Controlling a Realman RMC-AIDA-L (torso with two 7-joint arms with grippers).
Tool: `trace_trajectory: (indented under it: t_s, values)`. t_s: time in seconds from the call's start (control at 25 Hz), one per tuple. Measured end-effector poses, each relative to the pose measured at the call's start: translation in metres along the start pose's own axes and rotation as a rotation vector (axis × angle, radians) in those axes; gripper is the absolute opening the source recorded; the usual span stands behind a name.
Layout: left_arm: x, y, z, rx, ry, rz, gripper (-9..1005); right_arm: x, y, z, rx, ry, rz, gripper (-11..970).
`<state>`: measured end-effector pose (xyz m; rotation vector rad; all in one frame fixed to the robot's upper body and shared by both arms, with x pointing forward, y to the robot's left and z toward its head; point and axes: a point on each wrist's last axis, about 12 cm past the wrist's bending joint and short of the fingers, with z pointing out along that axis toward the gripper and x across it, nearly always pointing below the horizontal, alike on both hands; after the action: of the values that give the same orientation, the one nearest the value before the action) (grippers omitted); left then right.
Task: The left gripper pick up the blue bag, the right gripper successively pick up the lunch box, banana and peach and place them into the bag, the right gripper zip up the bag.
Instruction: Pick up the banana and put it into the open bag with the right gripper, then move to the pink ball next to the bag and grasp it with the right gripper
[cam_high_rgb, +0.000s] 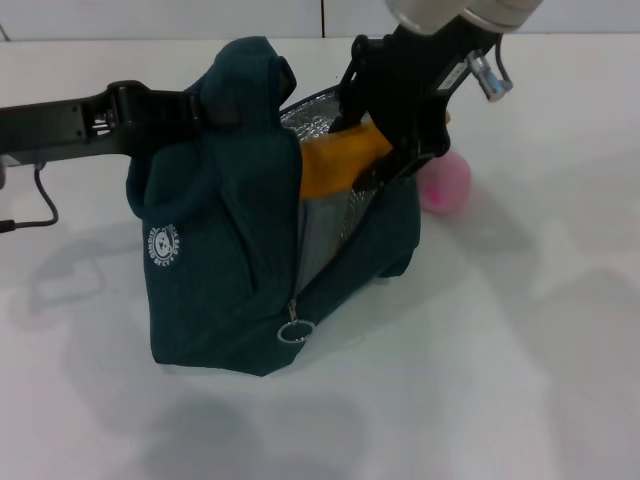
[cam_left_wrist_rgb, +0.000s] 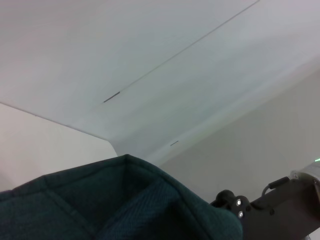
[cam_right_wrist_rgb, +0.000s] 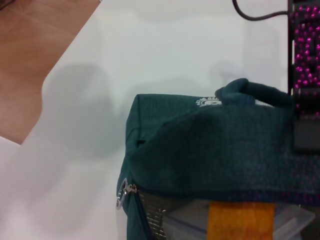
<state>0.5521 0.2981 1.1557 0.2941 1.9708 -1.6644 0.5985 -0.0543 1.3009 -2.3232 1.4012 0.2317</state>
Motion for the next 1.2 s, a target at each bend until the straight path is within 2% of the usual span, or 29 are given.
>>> trace_trajectory:
  t_s: [0.36, 0.64, 0.8, 0.96, 1.08, 1.2]
  values:
    - [0.000, 0.000, 0.000, 0.000, 0.001, 0.000, 36, -0.008, 0.000, 0.009, 0.002, 0.019, -0.048, 485]
    - [0.002, 0.000, -0.001, 0.002, 0.004, -0.005, 36, -0.015, 0.004, -0.004, 0.069, -0.042, -0.078, 485]
    - [0.004, 0.001, -0.001, 0.004, 0.007, -0.010, 36, -0.011, 0.006, -0.007, 0.089, -0.054, -0.062, 486]
    - [0.004, 0.001, -0.001, 0.005, 0.008, -0.009, 36, -0.006, 0.007, -0.009, 0.107, -0.067, -0.044, 599]
    - [0.004, 0.001, -0.001, 0.004, 0.007, -0.009, 36, 0.005, 0.010, -0.020, 0.164, -0.097, 0.009, 702]
    - [0.004, 0.001, -0.003, 0.001, 0.006, -0.009, 36, 0.036, 0.014, -0.040, 0.264, -0.162, 0.153, 838]
